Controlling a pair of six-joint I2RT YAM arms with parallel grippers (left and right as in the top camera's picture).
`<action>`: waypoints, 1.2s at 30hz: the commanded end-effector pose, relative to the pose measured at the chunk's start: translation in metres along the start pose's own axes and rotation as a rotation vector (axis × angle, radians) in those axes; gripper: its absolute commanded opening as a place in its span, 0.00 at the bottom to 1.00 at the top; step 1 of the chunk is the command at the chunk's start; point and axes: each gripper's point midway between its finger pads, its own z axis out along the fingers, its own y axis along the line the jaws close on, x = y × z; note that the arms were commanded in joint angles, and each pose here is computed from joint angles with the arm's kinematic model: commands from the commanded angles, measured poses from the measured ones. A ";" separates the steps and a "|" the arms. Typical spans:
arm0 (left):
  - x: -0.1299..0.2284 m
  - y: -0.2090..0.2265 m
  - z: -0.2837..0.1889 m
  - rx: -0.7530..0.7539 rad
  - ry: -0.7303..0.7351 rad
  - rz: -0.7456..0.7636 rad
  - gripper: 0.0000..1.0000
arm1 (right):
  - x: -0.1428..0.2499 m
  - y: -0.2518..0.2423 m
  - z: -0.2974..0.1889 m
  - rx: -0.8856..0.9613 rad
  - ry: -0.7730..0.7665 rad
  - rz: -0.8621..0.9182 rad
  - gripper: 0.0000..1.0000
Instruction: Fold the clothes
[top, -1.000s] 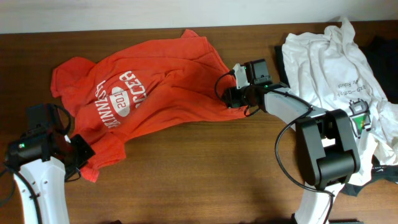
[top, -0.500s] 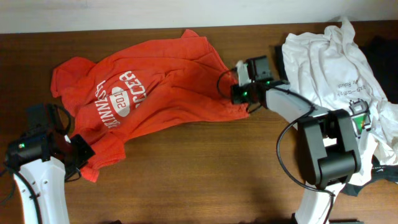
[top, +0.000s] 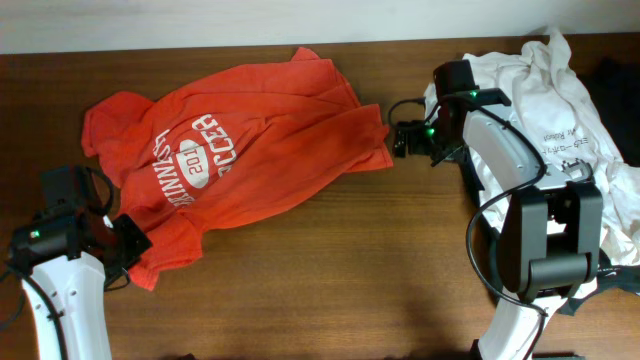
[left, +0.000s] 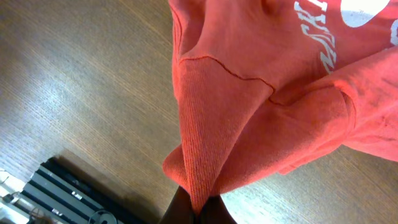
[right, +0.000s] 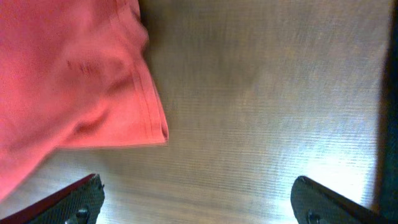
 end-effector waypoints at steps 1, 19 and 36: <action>-0.005 0.003 -0.005 -0.006 -0.032 0.007 0.00 | 0.017 0.019 0.007 -0.061 0.050 -0.031 0.97; -0.003 0.004 -0.005 -0.009 -0.023 0.007 0.00 | -0.068 0.049 0.056 -0.141 -0.332 -0.173 0.60; -0.005 0.003 -0.005 -0.007 -0.031 0.007 0.00 | -0.020 0.024 -0.027 -0.146 -0.103 -0.045 0.04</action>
